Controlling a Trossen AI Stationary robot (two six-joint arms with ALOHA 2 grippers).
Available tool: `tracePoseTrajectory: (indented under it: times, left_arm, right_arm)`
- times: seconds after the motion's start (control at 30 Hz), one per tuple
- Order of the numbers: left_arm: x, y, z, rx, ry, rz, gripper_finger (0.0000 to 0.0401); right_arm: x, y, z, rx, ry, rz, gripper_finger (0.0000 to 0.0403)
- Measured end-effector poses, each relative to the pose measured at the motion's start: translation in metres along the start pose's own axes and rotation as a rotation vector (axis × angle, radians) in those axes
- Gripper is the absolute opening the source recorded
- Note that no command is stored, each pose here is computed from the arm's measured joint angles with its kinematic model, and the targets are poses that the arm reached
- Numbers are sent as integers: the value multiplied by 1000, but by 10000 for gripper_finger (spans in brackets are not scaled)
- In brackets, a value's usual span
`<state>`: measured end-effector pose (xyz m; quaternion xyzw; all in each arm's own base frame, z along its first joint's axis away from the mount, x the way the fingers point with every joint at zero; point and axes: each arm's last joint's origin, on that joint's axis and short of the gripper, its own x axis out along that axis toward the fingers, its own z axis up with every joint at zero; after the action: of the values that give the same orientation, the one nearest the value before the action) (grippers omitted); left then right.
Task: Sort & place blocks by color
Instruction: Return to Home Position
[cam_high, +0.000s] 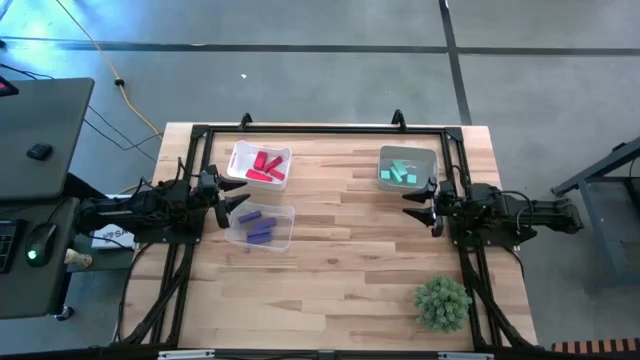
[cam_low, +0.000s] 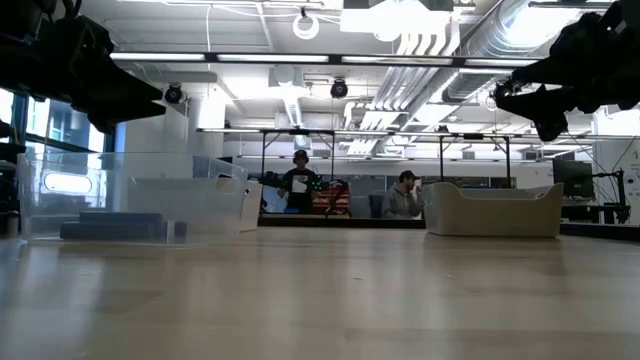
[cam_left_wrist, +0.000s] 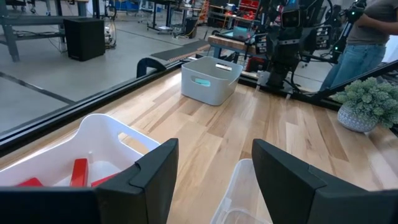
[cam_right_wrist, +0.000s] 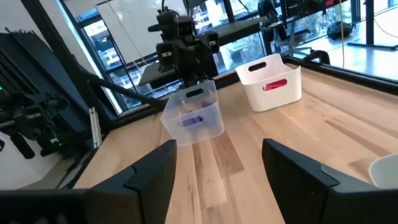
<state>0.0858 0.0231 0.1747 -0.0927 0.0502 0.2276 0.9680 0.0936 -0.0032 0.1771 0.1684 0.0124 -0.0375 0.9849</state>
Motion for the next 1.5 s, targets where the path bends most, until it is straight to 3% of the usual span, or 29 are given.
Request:
tracePoseTrajectory:
  times: [1.5]
  left_arm:
    - [0, 0, 0, 0, -1, 0, 193]
  right_arm:
    - [0, -2, -4, 16, 44, -25, 227]
